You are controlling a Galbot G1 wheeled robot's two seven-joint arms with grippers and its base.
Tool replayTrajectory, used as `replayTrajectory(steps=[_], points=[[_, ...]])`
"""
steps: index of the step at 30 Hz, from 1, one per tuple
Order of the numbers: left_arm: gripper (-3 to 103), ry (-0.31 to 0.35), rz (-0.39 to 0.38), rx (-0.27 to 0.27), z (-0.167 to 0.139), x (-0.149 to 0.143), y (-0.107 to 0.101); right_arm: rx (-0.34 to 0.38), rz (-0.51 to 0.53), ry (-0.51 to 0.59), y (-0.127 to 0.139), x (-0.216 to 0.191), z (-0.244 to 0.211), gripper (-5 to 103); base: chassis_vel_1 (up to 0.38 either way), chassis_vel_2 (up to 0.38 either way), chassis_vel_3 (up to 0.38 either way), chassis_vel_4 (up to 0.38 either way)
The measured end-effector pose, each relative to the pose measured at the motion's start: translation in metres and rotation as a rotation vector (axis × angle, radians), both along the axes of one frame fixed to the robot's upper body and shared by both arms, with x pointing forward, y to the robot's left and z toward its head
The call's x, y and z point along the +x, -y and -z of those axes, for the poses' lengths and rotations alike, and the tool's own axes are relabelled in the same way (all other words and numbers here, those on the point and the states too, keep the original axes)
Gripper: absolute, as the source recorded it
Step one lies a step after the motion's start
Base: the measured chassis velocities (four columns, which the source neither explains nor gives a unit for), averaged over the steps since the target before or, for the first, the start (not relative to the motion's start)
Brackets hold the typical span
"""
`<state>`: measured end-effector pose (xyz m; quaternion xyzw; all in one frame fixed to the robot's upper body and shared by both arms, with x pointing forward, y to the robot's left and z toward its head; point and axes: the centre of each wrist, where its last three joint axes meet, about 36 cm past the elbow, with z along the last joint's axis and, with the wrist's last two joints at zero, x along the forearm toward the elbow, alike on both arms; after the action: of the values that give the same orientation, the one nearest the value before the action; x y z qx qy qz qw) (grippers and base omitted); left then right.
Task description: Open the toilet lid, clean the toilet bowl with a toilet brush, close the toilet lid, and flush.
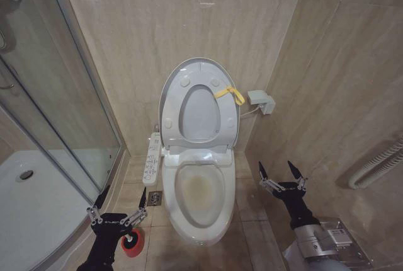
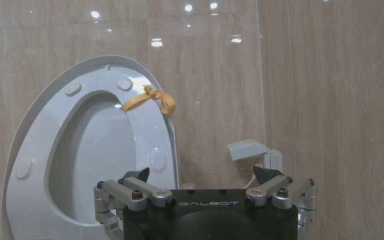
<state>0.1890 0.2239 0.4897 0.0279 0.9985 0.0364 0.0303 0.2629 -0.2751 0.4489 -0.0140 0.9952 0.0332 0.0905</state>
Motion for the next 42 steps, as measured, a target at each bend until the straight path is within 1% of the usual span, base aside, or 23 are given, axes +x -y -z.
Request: replayTrajectory(steps=[42], points=[[100, -0.005, 0.002, 0.004, 0.0004, -0.0007, -0.0006, 0.0, 0.0, 0.0, 0.0, 0.0, 0.0, 100, 0.0, 0.0, 0.0, 0.0]])
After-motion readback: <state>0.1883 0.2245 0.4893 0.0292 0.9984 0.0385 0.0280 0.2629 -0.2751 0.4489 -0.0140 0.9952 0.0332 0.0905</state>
